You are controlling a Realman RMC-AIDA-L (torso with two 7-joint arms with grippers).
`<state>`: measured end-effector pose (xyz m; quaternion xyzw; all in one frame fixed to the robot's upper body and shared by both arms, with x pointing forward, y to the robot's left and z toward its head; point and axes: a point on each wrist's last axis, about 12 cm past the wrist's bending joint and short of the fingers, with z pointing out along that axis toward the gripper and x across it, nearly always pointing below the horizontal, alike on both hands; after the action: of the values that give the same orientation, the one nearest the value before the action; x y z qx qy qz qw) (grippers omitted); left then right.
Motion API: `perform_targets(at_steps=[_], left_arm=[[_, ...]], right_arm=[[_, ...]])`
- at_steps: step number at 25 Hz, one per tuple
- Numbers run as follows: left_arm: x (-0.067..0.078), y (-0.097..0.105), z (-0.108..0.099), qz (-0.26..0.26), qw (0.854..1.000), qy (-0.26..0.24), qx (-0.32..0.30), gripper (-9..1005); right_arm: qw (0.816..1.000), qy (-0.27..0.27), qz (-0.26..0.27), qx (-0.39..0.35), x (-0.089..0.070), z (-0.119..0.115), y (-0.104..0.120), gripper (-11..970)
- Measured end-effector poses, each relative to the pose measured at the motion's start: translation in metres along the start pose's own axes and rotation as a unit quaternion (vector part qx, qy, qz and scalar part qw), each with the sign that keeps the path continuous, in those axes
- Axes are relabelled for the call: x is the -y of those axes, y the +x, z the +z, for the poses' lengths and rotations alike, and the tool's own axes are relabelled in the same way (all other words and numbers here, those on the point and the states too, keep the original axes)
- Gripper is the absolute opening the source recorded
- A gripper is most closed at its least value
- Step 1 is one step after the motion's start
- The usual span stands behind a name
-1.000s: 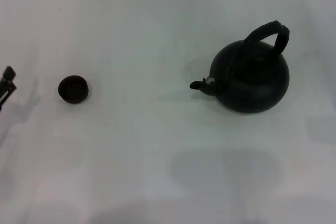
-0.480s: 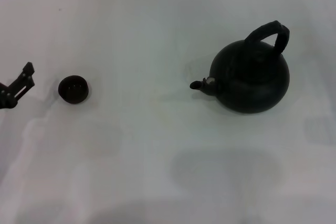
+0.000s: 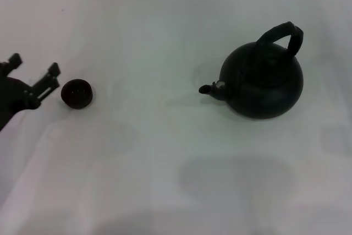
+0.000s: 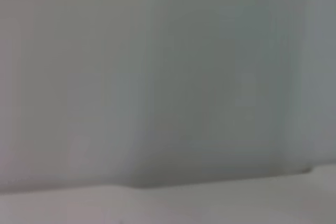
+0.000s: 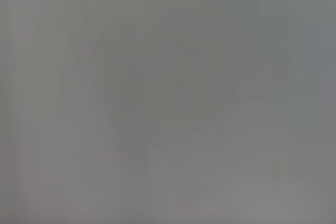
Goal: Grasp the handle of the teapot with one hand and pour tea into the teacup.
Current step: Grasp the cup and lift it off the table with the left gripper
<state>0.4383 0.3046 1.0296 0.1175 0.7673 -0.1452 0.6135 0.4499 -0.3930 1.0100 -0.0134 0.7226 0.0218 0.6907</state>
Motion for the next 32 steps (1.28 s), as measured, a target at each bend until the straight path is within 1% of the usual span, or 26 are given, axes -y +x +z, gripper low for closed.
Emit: perform_targets(at_steps=[6,9,17,22,32], left_arm=[[0.004,0.004,0.019,0.003,0.998,0.026,-0.052,877],[0.005,0.006,0.024,0.002,0.998,0.032,-0.06,877],[0.011,0.007,0.036,-0.022,0.995,0.061,-0.078,878],[0.014,0.009,0.039,-0.036,0.992,0.071,-0.098,878],[0.012,0.012,0.035,-0.04,0.992,0.063,-0.101,880]], right_arm=[[1.0,0.0,0.0,0.0,0.0,-0.001,0.0,636],[1.0,0.0,0.001,0.0,0.0,-0.001,0.0,636],[1.0,-0.002,0.001,0.002,-0.001,0.0,0.0,636],[1.0,-0.005,0.001,0.007,-0.002,0.001,-0.002,635],[1.0,-0.006,0.001,0.009,-0.002,0.0,-0.002,635]])
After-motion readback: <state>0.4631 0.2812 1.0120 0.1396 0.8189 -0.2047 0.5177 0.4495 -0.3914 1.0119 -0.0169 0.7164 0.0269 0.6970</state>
